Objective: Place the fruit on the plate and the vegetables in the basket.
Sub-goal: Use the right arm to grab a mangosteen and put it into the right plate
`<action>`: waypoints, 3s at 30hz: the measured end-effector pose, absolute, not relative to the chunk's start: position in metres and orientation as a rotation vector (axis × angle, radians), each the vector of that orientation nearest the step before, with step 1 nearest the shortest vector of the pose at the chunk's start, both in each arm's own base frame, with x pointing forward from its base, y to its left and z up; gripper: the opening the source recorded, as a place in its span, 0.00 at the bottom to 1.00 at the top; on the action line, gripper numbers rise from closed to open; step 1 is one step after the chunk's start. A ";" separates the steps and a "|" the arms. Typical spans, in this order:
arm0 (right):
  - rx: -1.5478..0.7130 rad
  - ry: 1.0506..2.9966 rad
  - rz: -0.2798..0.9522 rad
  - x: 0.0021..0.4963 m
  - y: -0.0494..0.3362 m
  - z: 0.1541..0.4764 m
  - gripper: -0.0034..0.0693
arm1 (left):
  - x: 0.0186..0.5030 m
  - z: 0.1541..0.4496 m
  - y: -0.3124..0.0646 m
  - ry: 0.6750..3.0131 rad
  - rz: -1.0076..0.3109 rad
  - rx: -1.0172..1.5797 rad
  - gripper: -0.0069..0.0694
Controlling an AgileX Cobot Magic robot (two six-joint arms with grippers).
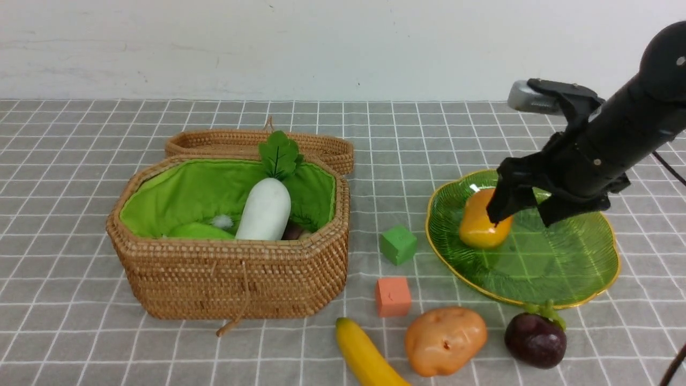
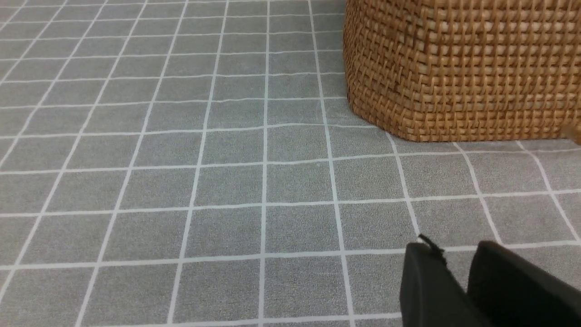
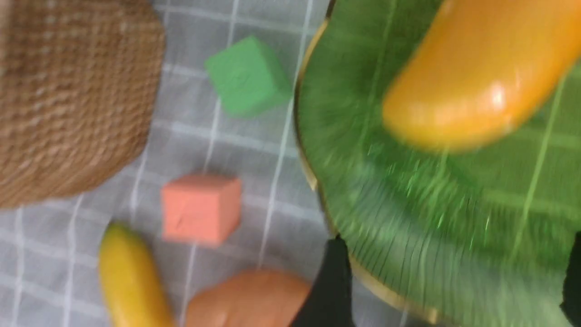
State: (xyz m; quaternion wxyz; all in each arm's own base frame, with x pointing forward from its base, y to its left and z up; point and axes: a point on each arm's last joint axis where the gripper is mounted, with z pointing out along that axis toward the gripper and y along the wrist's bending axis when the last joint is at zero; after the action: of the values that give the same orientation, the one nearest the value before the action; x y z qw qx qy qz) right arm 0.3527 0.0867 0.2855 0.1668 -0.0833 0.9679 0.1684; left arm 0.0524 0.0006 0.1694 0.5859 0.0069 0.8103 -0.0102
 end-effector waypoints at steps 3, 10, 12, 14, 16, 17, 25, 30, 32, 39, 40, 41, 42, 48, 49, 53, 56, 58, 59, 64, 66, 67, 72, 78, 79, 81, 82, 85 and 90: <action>-0.253 2.822 0.477 0.333 0.093 0.289 0.86 | 0.052 0.169 0.001 1.889 -0.023 0.016 0.29; -0.017 2.951 0.439 0.286 0.091 0.262 0.85 | 0.052 0.169 0.001 1.889 -0.022 0.017 0.31; 0.142 2.926 0.427 0.277 0.087 0.248 0.85 | 0.052 0.169 0.001 1.889 -0.022 0.017 0.31; 0.240 2.903 0.427 0.275 0.085 0.238 0.85 | 0.052 0.169 0.001 1.889 -0.022 0.017 0.31; 0.319 2.898 0.419 0.271 0.083 0.223 0.85 | 0.052 0.169 0.001 1.889 -0.022 0.017 0.32; 0.328 2.893 0.419 0.272 0.083 0.221 0.85 | 0.052 0.169 0.001 1.889 -0.022 0.017 0.32; 0.361 2.890 0.370 0.271 0.080 0.187 0.79 | 0.052 0.169 0.001 1.889 -0.022 0.017 0.33; 0.293 2.897 0.357 0.270 0.079 0.188 0.64 | 0.052 0.169 0.001 1.889 -0.022 0.017 0.34; 0.250 2.899 0.354 0.268 0.079 0.191 0.45 | 0.052 0.169 0.001 1.889 -0.022 0.017 0.34; 0.131 2.862 0.366 0.256 0.077 0.216 0.03 | 0.052 0.169 0.001 1.889 -0.022 0.017 0.35; 0.123 2.849 0.371 0.253 0.076 0.221 0.02 | 0.052 0.169 0.001 1.889 -0.022 0.017 0.35; 0.117 2.839 0.378 0.249 0.076 0.228 0.02 | 0.052 0.169 0.001 1.889 -0.022 0.017 0.35; 0.115 2.837 0.380 0.248 0.076 0.229 0.02 | 0.052 0.169 0.001 1.889 -0.022 0.017 0.35; 0.144 2.822 0.387 0.236 0.073 0.245 0.08 | 0.052 0.169 0.001 1.889 -0.022 0.017 0.36; 0.155 2.822 0.371 0.236 0.071 0.245 0.13 | 0.052 0.169 0.001 1.889 -0.022 0.017 0.36; 0.193 2.812 0.306 0.237 0.067 0.244 0.40 | 0.052 0.169 0.001 1.889 -0.022 0.017 0.36; 0.205 2.790 0.302 0.239 0.067 0.244 0.57 | 0.052 0.169 0.001 1.889 -0.022 0.017 0.37; 0.203 2.749 0.312 0.243 0.067 0.246 0.84 | 0.052 0.169 0.001 1.889 -0.022 0.017 0.37; 0.189 2.733 0.313 0.244 0.067 0.246 0.90 | 0.052 0.169 0.001 1.889 -0.022 0.017 0.37; 0.130 2.694 0.316 0.251 0.069 0.243 0.97 | 0.052 0.169 0.001 1.889 -0.022 0.017 0.38; 0.115 2.700 0.322 0.257 0.071 0.236 0.97 | 0.052 0.169 0.001 1.889 -0.022 0.017 0.38; 0.102 2.713 0.316 0.261 0.072 0.228 0.95 | 0.052 0.169 0.001 1.889 -0.022 0.017 0.38; 0.038 2.756 0.276 0.277 0.075 0.199 0.88 | 0.052 0.169 0.001 1.889 -0.022 0.017 0.38; -0.069 2.793 0.258 0.281 0.077 0.186 0.77 | 0.052 0.169 0.001 1.889 -0.022 0.017 0.39; -0.078 2.806 0.262 0.279 0.077 0.187 0.77 | 0.052 0.169 0.001 1.889 -0.022 0.017 0.39; -0.088 2.844 0.281 0.273 0.077 0.191 0.77 | 0.052 0.169 0.001 1.889 -0.022 0.017 0.40; -0.100 2.864 0.305 0.267 0.078 0.198 0.77 | 0.052 0.169 0.001 1.889 -0.022 0.017 0.40; -0.138 2.834 0.384 0.256 0.080 0.221 0.77 | 0.052 0.169 0.001 1.889 -0.022 0.017 0.40; -0.245 2.646 0.401 0.267 0.084 0.269 0.77 | 0.052 0.169 0.001 1.889 -0.022 0.017 0.40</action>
State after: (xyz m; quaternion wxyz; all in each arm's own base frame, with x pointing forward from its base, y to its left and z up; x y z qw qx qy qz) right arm 0.2669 0.0841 0.2690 0.2254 -0.0890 0.9592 0.1454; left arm 0.0525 0.0006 0.1694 0.5860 0.0074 0.8102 -0.0094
